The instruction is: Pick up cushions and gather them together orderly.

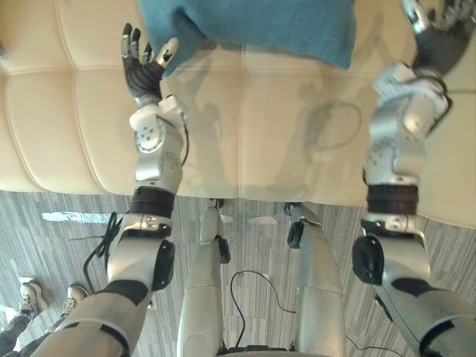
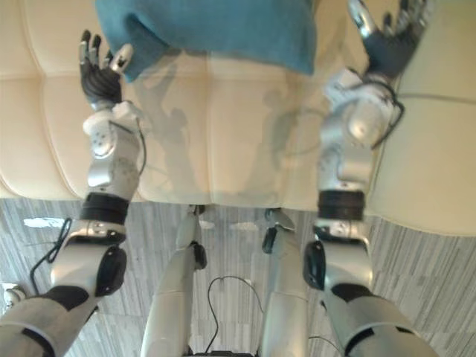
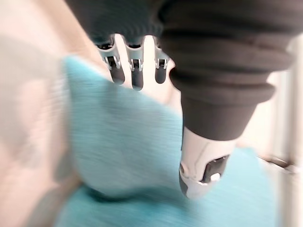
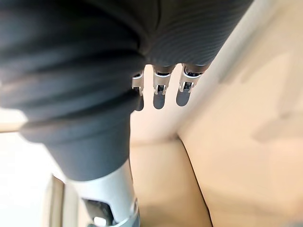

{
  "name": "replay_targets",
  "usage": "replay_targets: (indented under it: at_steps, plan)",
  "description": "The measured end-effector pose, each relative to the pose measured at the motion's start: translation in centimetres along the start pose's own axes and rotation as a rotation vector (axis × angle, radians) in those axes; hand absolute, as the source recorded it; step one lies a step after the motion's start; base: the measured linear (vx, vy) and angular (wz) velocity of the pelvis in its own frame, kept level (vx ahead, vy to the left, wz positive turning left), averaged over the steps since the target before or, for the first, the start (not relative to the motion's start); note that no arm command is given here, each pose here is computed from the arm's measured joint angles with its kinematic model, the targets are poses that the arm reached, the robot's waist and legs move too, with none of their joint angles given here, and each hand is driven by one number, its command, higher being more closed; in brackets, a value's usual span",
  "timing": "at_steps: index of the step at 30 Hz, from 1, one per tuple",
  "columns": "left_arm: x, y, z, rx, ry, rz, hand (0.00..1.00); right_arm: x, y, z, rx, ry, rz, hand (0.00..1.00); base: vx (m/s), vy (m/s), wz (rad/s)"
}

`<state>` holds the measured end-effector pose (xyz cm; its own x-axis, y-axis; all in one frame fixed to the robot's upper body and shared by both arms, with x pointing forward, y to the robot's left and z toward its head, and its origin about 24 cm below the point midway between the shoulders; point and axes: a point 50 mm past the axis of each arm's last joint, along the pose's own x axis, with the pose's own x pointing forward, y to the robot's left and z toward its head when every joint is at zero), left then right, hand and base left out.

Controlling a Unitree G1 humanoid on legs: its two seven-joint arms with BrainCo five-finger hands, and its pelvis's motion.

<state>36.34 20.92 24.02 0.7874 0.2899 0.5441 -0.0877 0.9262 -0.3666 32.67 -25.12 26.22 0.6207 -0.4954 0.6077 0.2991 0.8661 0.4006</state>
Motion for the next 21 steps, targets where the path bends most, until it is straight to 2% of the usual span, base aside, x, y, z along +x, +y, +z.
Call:
replay_targets:
  at_steps: [3,6,7,8,13,16,17,21]
  plan:
    - [-2.1,2.3,-0.6,0.051,0.018,-0.022,0.00,-2.8,-2.6,-1.1,-0.072,0.041,0.030,0.00,-0.01,-0.103,-0.06]
    - [-5.8,4.6,-2.6,0.093,0.099,-0.020,0.00,-6.7,-5.1,-2.7,-0.147,0.132,0.064,0.00,0.02,-0.104,-0.01]
    - [-9.1,6.6,-4.5,0.126,0.201,0.013,0.00,-9.6,-6.3,-4.1,-0.205,0.226,0.086,0.00,0.04,-0.065,-0.05]
    - [-10.2,7.2,-5.1,0.135,0.235,0.027,0.00,-10.6,-6.7,-4.6,-0.224,0.262,0.096,0.00,0.10,-0.080,-0.07]
    - [-22.9,12.0,-10.6,0.285,0.691,0.115,0.00,-21.7,-9.5,-9.0,-0.420,0.663,0.236,0.00,0.14,-0.037,-0.08]
    - [-28.4,13.5,-12.4,0.381,0.916,0.134,0.00,-26.4,-10.8,-10.9,-0.495,0.862,0.270,0.00,0.13,0.004,-0.25]
    - [-32.1,14.3,-13.4,0.424,1.073,0.153,0.00,-29.8,-12.1,-12.1,-0.538,1.019,0.272,0.00,0.11,0.026,-0.20]
    - [-39.6,14.8,-14.3,0.480,1.394,0.182,0.00,-36.9,-15.5,-13.0,-0.645,1.369,0.245,0.00,0.10,0.025,-0.15]
